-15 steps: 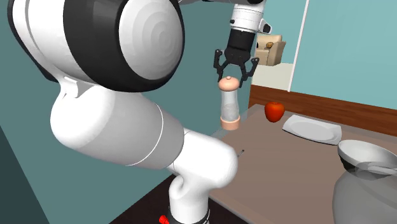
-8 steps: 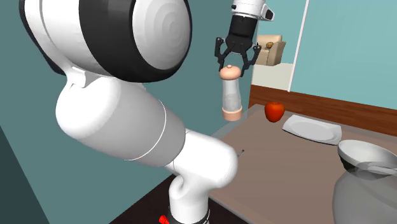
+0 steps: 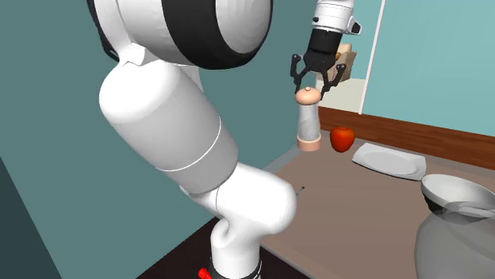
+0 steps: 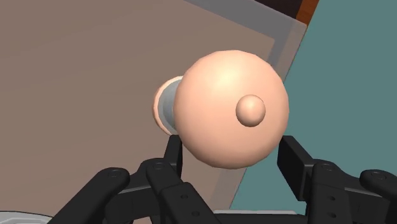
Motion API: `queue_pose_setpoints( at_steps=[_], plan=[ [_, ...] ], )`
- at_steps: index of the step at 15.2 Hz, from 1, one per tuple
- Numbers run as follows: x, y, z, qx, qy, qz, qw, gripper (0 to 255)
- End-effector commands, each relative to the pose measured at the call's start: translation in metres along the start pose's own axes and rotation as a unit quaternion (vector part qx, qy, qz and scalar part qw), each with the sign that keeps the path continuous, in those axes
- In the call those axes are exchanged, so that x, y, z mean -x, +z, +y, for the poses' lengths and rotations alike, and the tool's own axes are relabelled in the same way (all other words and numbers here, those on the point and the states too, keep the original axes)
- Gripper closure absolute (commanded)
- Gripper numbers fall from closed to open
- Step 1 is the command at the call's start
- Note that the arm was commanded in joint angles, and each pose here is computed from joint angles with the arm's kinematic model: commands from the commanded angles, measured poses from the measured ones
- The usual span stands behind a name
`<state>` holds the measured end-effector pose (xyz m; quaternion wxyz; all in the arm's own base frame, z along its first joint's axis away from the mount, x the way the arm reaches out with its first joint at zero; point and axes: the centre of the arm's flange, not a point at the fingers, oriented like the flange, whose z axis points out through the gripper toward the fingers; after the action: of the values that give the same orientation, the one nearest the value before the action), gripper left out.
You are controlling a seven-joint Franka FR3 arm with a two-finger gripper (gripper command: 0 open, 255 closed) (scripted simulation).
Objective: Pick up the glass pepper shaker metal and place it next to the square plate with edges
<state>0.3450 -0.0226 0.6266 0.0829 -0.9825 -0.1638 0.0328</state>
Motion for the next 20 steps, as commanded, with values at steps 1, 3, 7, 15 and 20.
queue_pose_setpoints(
  at_steps=[1, 3, 7, 15, 20],
  plan=[
    [-0.018, 0.007, 0.018, 0.0, 0.0, 0.0, 1.0, 255],
    [-0.035, 0.013, 0.037, 0.0, 0.0, 0.0, 1.0, 255],
    [-0.071, 0.024, 0.074, 0.0, 0.0, 0.0, 1.0, 255],
    [-0.124, 0.043, 0.131, 0.0, 0.0, 0.0, 1.0, 255],
    [-0.096, 0.089, 0.13, 0.023, 0.025, 0.009, 0.9994, 0]
  ],
)
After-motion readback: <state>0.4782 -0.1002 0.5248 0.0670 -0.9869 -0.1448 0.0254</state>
